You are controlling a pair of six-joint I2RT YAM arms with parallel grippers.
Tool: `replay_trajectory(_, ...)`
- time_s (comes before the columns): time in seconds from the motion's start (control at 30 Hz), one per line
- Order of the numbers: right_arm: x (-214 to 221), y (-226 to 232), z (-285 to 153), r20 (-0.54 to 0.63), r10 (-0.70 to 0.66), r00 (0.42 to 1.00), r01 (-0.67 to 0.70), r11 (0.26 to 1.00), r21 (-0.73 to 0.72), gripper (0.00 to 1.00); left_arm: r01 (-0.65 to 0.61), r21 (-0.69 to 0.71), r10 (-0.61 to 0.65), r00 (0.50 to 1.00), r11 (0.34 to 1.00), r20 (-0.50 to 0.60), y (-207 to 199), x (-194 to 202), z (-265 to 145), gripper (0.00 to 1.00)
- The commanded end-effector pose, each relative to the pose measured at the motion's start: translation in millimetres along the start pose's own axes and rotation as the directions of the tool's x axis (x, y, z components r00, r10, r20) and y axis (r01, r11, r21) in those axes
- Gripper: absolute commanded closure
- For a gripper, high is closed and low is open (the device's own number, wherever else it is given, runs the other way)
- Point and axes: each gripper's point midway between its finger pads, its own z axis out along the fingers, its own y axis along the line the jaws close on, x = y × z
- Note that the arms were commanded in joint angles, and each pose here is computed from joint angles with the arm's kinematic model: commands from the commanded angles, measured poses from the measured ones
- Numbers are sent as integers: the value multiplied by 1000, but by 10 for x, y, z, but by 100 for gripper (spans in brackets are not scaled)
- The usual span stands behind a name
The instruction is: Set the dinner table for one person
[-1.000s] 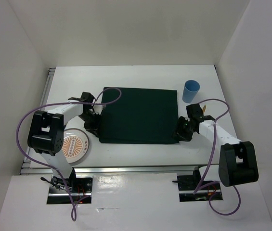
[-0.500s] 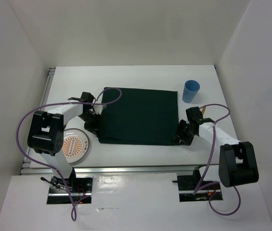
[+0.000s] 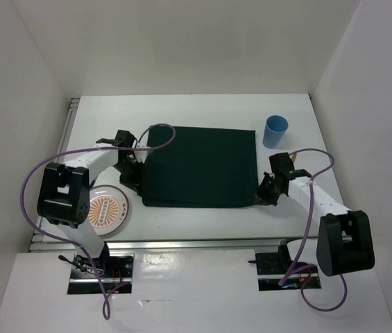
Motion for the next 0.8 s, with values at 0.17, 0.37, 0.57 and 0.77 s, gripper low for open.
replay_trajectory(0.17,-425,373,-351,107,-105,989,111,992,-52,100,-78,-36,82,990,996,114,-35,-365,-386,100)
replay_trajectory(0.37,-262,314,-173,44,-102,994,105,992,-72,83,-88,-27,91,989,996,114,-57,-347,-408,100)
replay_trajectory(0.57,-186,313,-122,36,-86,996,89,991,-104,100,-92,7,91,992,996,92,-103,-261,-366,100)
replay_trajectory(0.77,-327,414,-270,78,-99,992,107,989,-107,100,-99,98,96,995,990,34,-255,-86,-388,100)
